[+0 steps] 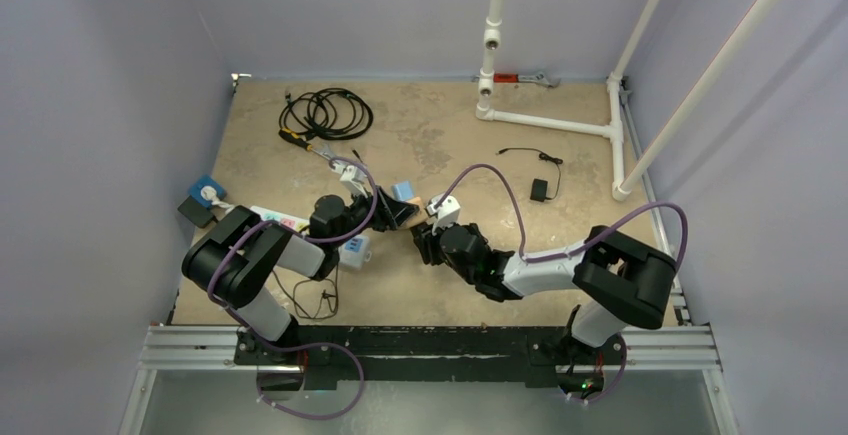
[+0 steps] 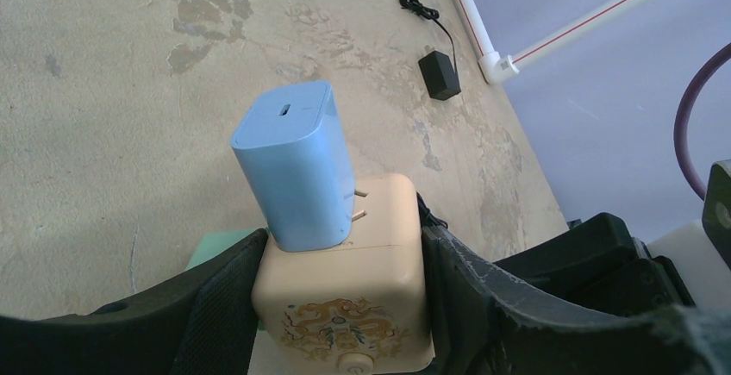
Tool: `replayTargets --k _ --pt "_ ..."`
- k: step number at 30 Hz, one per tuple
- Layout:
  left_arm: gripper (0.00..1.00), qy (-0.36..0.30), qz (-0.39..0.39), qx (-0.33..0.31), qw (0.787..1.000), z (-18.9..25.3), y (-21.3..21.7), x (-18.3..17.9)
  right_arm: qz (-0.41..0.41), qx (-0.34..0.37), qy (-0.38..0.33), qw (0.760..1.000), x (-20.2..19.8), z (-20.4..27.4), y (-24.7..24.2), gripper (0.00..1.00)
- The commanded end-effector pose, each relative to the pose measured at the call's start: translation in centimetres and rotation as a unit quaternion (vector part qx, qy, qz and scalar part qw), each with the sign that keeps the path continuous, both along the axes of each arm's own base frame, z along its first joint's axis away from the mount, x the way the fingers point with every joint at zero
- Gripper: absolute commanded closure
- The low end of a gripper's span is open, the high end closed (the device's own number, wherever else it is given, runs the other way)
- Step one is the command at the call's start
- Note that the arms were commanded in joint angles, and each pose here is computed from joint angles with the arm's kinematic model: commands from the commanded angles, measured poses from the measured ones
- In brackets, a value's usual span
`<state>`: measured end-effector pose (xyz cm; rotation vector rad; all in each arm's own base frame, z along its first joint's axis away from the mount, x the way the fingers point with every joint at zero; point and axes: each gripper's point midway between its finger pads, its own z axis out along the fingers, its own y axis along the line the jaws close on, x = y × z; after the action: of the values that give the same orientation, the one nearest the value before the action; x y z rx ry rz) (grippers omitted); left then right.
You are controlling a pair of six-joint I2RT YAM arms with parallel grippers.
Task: Pull the plug off the socket
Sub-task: Remove the plug from the socket.
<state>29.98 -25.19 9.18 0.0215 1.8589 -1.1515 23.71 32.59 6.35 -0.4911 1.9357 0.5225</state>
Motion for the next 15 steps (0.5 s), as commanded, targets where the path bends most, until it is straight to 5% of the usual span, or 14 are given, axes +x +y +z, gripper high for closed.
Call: replayTargets --k 1,15 --pt "1.00 0.019 0.012 0.036 0.999 -1.8 0.4 0.5 0.042 0.080 0.006 0.996 -2.0 3.7 3.0 1.00" --pt "1.00 0.018 0.021 0.041 0.999 -1.9 0.7 0.5 -0.047 0.095 0.076 0.991 0.4 1.4 0.6 1.00"
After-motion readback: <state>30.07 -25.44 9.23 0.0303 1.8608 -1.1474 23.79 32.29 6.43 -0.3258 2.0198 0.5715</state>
